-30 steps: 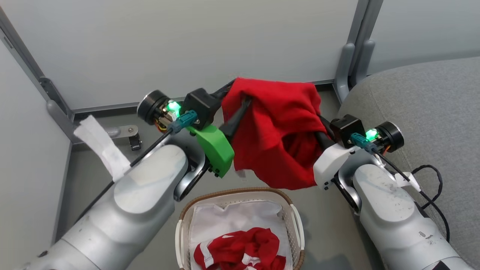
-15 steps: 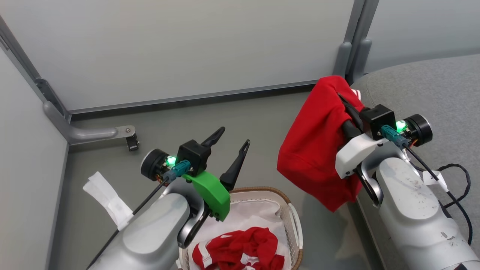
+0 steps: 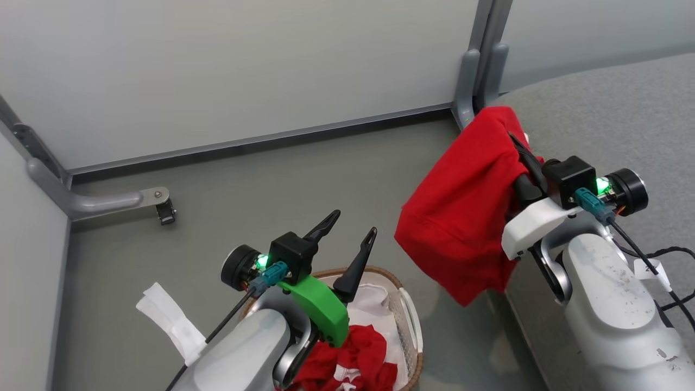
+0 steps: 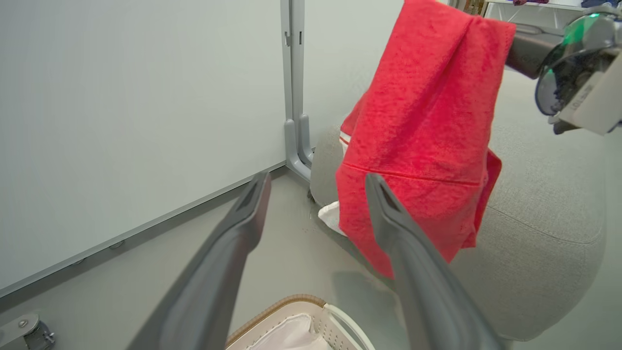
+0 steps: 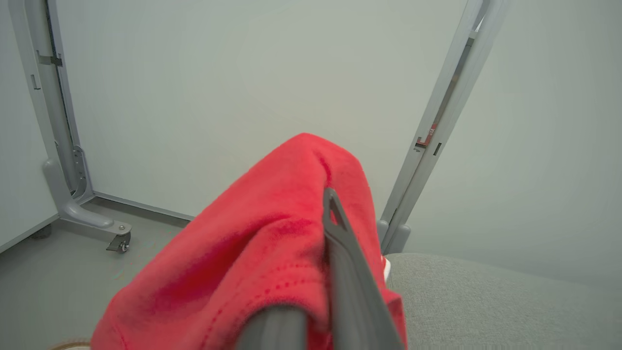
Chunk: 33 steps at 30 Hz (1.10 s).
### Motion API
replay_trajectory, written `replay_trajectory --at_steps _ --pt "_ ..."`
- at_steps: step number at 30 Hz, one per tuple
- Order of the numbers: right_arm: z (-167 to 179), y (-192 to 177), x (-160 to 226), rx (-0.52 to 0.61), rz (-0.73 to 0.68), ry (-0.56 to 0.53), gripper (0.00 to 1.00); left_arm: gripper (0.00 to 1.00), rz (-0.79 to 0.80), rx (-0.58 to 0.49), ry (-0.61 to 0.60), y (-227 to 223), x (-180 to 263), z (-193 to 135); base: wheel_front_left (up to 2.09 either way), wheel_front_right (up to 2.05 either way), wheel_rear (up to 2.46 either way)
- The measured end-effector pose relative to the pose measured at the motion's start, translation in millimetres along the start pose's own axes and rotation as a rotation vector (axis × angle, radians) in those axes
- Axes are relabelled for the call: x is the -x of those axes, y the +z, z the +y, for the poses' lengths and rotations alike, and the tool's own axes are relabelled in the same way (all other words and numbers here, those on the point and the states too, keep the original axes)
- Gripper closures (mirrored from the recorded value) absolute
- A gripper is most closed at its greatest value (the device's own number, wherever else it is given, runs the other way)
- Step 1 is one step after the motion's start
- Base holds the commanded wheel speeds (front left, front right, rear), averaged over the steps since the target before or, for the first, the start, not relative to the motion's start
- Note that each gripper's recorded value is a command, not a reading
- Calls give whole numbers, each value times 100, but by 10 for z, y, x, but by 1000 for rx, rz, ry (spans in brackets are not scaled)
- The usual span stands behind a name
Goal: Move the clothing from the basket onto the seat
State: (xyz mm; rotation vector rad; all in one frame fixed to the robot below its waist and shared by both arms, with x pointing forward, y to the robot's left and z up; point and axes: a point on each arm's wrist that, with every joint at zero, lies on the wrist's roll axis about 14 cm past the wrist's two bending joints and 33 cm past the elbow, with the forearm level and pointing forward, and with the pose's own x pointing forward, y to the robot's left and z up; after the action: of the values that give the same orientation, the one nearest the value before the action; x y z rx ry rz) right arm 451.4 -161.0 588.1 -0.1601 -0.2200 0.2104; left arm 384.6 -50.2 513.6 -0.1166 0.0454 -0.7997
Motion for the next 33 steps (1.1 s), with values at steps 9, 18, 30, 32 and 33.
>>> replay_trajectory --at_steps 9,18,30,32,33 --pt "-473 -6 278 41 5 -120 100 0 1 -13 -112 -53 -227 -283 0 0 0" --pt "-1003 -17 683 68 29 -287 100 0 32 -15 -269 -229 -514 -676 0 0 0" --pt "-1456 -238 1168 82 124 -467 100 0 72 21 -442 -494 -784 -1094 0 0 0" --pt "-1491 -299 1191 78 142 -483 100 0 80 33 -450 -547 -802 -1099 0 0 0" --pt "-1512 -327 1197 76 150 -490 100 0 81 37 -452 -564 -812 -1094 0 0 0"
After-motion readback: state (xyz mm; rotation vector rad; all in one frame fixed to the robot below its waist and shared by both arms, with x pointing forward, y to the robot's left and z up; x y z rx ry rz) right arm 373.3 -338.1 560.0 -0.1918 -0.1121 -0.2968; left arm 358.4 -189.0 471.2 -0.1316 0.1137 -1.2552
